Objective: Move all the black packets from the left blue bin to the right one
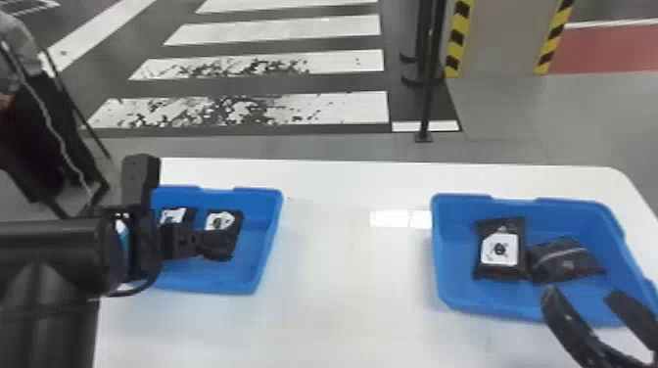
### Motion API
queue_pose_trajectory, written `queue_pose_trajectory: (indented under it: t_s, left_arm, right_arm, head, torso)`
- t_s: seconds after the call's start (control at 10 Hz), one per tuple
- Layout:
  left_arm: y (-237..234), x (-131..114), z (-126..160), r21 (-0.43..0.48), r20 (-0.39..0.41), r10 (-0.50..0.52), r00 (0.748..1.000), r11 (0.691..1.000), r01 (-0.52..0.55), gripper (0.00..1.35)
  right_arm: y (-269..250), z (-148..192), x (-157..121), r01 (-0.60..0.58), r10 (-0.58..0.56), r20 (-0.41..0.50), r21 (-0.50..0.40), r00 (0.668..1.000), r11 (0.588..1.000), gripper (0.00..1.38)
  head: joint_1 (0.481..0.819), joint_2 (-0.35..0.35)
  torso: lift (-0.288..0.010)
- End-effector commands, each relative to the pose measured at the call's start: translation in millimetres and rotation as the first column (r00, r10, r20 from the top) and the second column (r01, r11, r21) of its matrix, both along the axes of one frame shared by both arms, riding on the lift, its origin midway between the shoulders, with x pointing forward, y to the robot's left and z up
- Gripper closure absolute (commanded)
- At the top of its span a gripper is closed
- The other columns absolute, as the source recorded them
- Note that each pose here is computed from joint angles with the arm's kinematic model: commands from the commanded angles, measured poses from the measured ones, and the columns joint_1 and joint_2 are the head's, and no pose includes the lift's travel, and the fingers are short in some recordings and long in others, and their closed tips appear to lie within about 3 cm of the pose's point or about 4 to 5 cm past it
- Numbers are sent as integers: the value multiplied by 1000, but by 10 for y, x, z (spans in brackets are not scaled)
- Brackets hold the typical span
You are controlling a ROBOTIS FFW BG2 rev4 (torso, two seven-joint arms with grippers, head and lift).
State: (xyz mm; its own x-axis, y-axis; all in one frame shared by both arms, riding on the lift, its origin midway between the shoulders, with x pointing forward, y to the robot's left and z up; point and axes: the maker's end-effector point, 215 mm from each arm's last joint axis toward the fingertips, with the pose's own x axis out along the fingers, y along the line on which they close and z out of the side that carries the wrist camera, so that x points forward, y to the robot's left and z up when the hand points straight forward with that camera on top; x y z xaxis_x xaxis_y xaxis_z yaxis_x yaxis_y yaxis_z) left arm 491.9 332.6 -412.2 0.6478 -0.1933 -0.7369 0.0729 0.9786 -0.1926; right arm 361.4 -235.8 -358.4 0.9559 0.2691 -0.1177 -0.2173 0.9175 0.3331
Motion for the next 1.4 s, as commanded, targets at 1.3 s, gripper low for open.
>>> queue_pose_trajectory:
  t_s: [1.3]
  left_arm:
    - [-3113,-916,993,-278,348,-548,761,714,642,1207]
  right_arm:
    - [1467,628,634,-384,366,129,156,921,910,145]
  head:
    - [695,-104]
  torso:
    - [-150]
